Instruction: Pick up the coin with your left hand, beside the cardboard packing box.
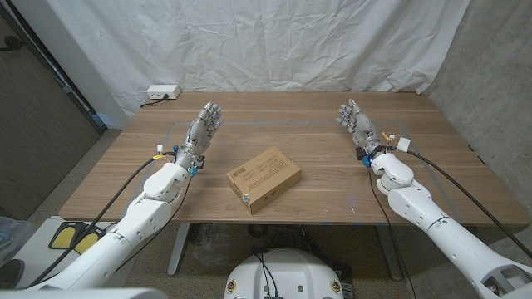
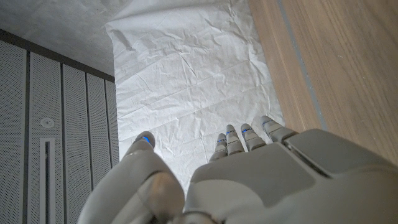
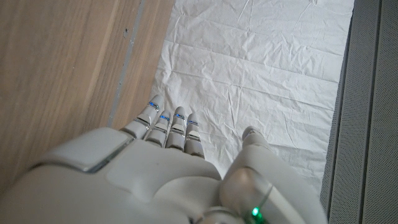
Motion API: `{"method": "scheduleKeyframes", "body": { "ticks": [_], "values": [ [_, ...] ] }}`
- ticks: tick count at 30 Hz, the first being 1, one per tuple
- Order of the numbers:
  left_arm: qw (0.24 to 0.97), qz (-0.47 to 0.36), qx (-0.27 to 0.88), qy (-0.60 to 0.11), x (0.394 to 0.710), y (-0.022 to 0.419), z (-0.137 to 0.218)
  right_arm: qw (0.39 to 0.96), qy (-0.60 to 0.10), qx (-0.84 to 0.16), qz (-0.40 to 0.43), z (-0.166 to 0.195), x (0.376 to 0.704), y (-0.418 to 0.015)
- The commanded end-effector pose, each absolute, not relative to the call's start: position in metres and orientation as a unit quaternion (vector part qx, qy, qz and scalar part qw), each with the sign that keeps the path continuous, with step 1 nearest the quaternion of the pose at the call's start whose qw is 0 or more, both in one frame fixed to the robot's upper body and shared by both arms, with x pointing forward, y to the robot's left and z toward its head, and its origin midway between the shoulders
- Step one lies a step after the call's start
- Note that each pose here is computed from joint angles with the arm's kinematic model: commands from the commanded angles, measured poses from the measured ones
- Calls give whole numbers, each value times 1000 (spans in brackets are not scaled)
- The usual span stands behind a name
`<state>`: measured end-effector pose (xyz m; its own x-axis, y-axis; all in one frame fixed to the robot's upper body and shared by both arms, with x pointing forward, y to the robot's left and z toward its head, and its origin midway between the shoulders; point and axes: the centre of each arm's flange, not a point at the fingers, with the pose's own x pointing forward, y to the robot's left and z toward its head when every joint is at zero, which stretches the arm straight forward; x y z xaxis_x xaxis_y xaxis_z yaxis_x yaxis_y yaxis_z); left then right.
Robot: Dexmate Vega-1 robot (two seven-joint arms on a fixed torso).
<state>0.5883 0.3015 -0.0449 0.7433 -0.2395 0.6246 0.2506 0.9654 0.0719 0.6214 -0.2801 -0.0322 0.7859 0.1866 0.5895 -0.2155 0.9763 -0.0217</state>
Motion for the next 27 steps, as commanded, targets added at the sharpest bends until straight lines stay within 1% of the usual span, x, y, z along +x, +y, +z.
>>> {"method": "scheduleKeyframes", "body": {
  "ticks": [1, 21, 27],
  "values": [
    [928, -132, -3, -348, 577, 295, -49, 943, -314, 24, 107, -32, 619, -284],
    [924, -142, 2, -355, 570, 299, -61, 944, -313, 29, 102, -35, 617, -286],
    [923, -136, 5, -361, 562, 302, -63, 944, -313, 31, 101, -34, 618, -287]
  ]
}}
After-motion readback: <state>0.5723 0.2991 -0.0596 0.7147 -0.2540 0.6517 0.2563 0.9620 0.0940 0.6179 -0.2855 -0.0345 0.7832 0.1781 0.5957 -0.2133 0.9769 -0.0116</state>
